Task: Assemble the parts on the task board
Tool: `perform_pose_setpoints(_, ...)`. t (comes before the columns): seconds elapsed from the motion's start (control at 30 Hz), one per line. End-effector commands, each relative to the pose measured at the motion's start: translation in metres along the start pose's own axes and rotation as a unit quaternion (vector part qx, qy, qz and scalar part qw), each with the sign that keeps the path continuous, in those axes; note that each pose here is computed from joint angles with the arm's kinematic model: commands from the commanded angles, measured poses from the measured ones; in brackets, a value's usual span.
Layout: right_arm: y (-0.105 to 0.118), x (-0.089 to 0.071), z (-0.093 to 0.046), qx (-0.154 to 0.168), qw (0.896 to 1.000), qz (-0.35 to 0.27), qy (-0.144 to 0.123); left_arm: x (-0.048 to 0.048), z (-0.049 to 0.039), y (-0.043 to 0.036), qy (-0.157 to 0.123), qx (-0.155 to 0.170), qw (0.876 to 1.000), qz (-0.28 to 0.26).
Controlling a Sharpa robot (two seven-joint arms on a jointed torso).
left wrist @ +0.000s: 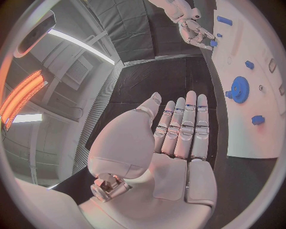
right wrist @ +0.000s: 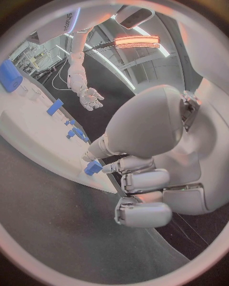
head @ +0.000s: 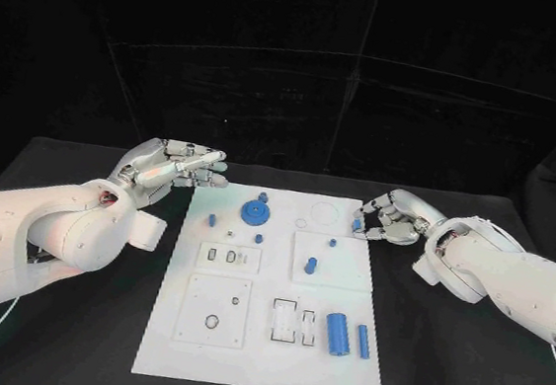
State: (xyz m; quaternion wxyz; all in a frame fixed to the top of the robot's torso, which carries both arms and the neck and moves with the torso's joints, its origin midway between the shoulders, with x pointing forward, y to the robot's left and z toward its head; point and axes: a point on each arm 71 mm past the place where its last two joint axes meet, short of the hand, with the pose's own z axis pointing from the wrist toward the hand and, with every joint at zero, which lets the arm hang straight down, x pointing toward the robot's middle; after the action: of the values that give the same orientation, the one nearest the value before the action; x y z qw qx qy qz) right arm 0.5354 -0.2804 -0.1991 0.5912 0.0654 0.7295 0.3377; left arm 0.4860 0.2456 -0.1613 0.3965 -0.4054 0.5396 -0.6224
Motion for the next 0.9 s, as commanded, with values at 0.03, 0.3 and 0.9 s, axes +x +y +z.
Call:
perform_pose_setpoints(0.03,0.0004,0.001,0.0009,-0.002,1.0,-0.002,0.008,0.001,0.0006,-0.0019,0.005,0.007,1.0,-0.002)
perform_pose_setpoints(0.3,0.0001,0.0024,0.002,0.0,1.0,-0.005,0.01,0.0001,0.0006,-0.0018,0.004,0.007,1.0,-0.001)
perform_pose_setpoints(0.9,0.0002,0.0017,0.0041,0.002,1.0,-0.006,-0.002,0.0001,0.0009,-0.0015,0.004,0.006,1.0,-0.001)
